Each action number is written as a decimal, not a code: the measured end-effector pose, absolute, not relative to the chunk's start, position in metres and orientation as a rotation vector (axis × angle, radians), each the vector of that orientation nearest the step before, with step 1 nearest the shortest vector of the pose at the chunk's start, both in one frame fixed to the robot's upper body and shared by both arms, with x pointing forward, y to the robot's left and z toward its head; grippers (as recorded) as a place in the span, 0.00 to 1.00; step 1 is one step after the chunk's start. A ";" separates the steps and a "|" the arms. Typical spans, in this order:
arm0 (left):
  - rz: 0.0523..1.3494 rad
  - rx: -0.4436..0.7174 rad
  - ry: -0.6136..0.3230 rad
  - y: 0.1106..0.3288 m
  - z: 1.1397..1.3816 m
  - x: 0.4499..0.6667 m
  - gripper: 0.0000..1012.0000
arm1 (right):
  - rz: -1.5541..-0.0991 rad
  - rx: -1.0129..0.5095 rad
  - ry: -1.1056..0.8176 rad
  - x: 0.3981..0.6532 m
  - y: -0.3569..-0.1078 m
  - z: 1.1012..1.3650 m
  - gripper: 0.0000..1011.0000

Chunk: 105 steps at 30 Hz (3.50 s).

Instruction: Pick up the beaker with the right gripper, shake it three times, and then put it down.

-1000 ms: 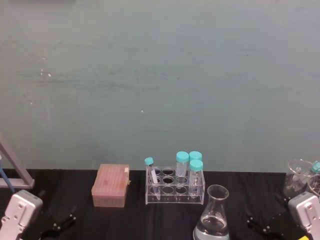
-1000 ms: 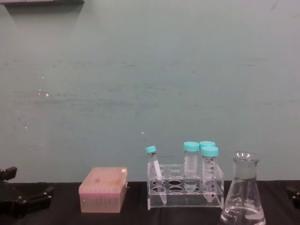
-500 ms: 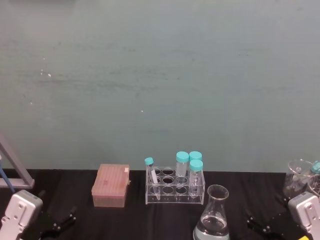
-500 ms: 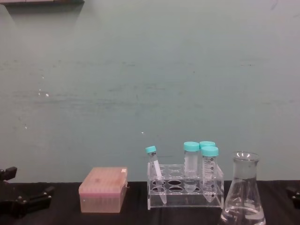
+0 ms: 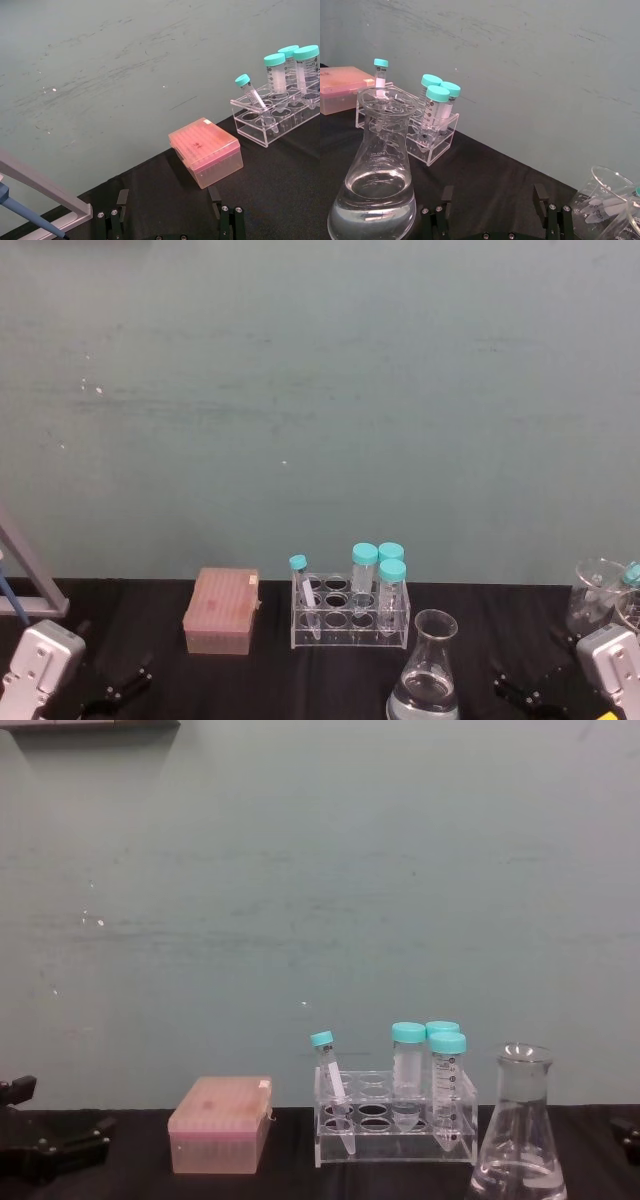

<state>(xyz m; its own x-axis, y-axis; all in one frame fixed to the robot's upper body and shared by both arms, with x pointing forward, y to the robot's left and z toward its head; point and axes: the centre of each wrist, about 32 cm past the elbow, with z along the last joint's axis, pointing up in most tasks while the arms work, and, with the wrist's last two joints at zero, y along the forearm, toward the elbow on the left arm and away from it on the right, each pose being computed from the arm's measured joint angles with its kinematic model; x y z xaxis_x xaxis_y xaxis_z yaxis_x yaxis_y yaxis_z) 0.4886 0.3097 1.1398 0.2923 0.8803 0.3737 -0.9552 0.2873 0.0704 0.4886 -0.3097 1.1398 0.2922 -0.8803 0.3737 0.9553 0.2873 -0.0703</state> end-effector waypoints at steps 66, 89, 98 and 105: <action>1.248 0.305 -0.285 0.310 1.140 0.489 0.99 | -1.231 -0.087 -0.386 0.518 -0.320 1.178 0.99; 1.248 0.304 -0.285 0.310 1.140 0.489 0.99 | -1.010 0.076 -0.055 0.502 -0.279 1.193 0.99; 1.248 0.305 -0.285 0.310 1.140 0.489 0.99 | -0.997 -0.034 -0.008 0.501 -0.279 1.183 0.99; 1.248 0.305 -0.285 0.310 1.140 0.489 0.99 | -0.990 -0.074 -0.001 0.505 -0.281 1.174 0.99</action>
